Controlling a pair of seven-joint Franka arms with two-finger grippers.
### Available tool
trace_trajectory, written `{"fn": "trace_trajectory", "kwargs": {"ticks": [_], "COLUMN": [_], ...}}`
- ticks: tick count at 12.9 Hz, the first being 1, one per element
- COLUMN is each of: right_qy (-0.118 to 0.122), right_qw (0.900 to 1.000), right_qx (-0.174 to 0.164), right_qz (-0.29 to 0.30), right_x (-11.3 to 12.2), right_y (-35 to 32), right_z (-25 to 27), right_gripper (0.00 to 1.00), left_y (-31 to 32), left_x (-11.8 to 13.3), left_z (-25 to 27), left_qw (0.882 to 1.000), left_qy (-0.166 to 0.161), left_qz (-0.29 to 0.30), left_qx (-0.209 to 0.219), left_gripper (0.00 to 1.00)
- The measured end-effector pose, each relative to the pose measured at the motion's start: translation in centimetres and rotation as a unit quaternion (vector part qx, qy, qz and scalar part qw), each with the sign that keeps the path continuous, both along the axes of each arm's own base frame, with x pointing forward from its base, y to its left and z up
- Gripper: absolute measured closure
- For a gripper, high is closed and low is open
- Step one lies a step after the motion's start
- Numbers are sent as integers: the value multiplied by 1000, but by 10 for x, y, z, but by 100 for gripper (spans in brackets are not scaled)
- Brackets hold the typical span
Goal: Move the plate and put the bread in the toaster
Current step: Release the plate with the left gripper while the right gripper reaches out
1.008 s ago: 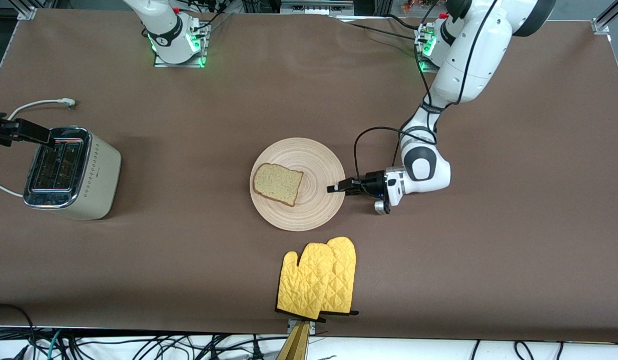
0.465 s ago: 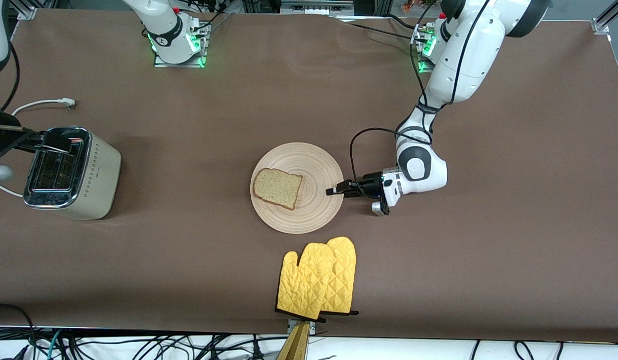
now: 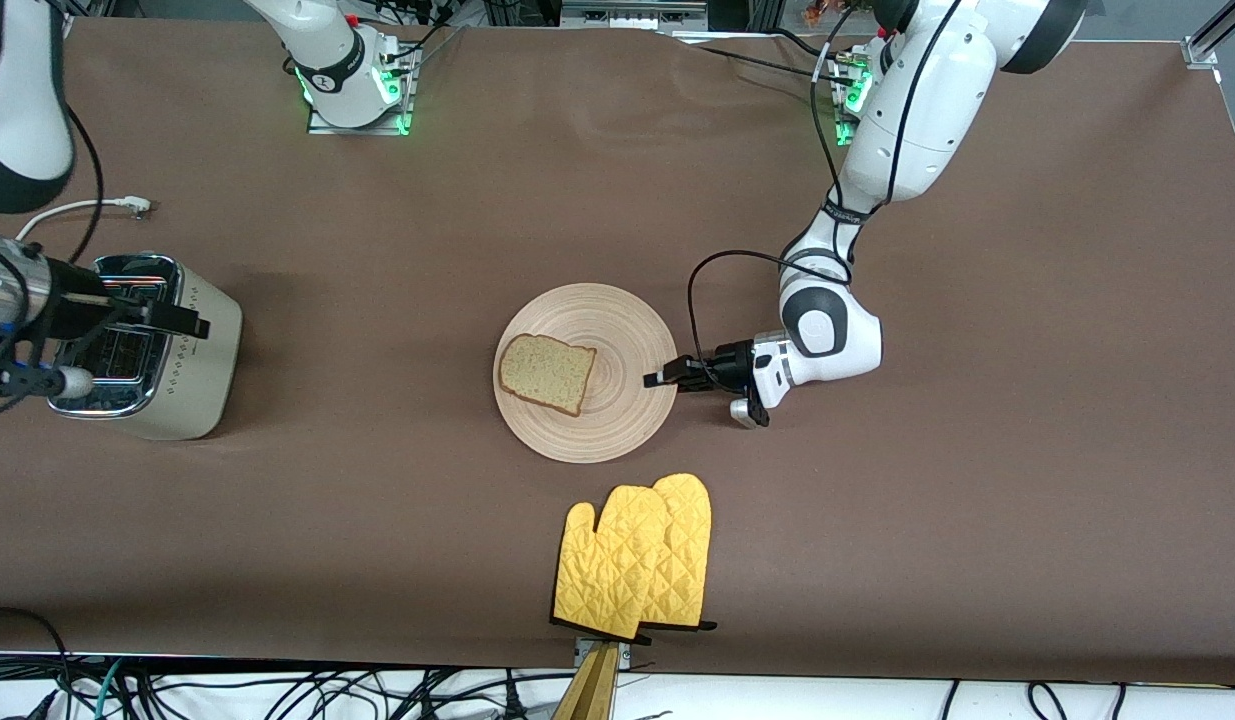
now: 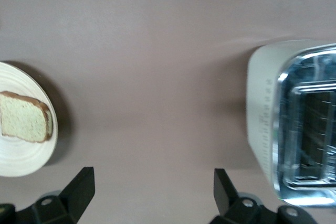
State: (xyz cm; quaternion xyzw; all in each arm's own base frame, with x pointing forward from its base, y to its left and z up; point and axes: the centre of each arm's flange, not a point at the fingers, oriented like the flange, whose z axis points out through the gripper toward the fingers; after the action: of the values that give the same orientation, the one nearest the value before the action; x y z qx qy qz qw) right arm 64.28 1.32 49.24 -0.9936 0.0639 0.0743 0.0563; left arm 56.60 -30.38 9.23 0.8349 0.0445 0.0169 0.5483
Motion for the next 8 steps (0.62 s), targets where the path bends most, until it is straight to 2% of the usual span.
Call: {"fn": "trace_trajectory", "kwargs": {"ticks": [1,2,6,8], "right_qy": [-4,-6,1,1], "right_qw": [1000,1000,999,998], "right_qx": [0,-1,22,22], "right_qz": [-7,-9,-42,-57], "right_x": [3,4,8,13], "right_y": [17,33,74,93], "right_z": [-9,-18,-48,-63], "right_gripper": [0,0,0,0], "left_y": [2,3,11,18], "left_x": [2,4,15,21], "left_z": [0,2,13,21], "left_qw": [1000,1000,1000,1000], "left_qy": [-1,-3,-14,-15], "left_qz": [1,4,11,20], "left_qx": [1,0,0,0], "left_gripper": [86,78,33,11]}}
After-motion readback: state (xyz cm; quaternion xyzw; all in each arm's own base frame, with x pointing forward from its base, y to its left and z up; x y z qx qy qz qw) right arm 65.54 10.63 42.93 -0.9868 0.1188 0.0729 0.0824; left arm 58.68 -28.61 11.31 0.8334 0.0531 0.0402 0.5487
